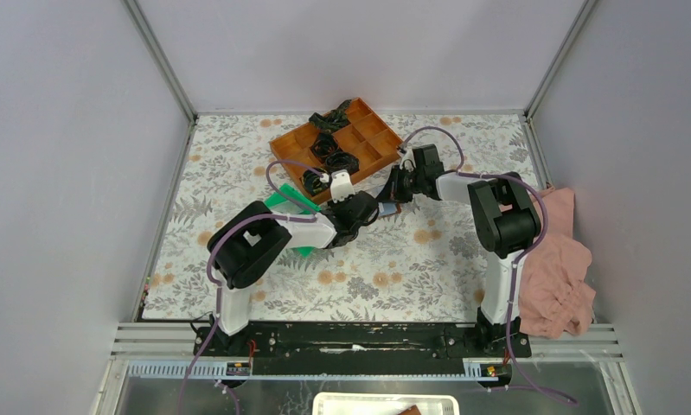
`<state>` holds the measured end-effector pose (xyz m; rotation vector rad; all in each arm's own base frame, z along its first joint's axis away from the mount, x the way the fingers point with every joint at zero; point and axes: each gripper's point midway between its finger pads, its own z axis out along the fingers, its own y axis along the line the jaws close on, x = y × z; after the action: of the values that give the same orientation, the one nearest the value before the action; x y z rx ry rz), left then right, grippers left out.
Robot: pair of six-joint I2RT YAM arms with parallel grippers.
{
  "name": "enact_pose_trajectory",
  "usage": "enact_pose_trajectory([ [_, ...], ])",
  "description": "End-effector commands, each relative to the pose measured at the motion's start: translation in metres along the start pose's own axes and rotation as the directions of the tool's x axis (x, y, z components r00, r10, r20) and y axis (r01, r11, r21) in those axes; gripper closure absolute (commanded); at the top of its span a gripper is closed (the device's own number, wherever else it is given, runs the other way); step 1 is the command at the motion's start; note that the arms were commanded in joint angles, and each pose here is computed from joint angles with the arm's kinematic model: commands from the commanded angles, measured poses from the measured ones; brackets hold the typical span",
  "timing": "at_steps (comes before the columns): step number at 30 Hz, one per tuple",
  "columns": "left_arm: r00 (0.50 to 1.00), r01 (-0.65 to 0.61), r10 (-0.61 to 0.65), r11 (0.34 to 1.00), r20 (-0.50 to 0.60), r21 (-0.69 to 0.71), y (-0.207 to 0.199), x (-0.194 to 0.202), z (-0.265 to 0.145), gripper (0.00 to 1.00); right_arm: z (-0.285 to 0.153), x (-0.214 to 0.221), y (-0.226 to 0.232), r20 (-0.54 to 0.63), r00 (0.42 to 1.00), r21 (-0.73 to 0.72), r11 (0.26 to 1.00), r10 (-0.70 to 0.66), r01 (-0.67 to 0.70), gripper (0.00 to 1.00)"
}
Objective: Put the credit cards into the card holder
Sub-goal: Insert the credit card into the card holder.
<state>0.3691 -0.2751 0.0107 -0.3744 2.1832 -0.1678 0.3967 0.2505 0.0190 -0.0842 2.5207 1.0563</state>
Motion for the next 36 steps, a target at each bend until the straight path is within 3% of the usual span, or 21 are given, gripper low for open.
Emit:
enact_pose_trajectory([
  [1, 0.94, -0.305, 0.249, 0.921, -0.234, -0.244, 0.105, 0.067, 0.0, 0.89, 0.003, 0.055, -0.021, -0.127, 0.991, 0.116, 0.993, 0.031, -0.016, 1.0],
  [20, 0.928, -0.335, 0.274, 0.91, -0.253, -0.244, 0.109, 0.072, 0.0, 0.89, 0.016, 0.052, -0.018, -0.143, 0.989, 0.104, 0.994, 0.031, -0.016, 1.0],
  [36, 0.922, -0.348, 0.282, 0.904, -0.265, -0.25, 0.116, 0.074, -0.004, 0.9, 0.023, 0.029, -0.019, -0.076, 0.994, 0.091, 0.993, 0.079, -0.072, 1.0],
])
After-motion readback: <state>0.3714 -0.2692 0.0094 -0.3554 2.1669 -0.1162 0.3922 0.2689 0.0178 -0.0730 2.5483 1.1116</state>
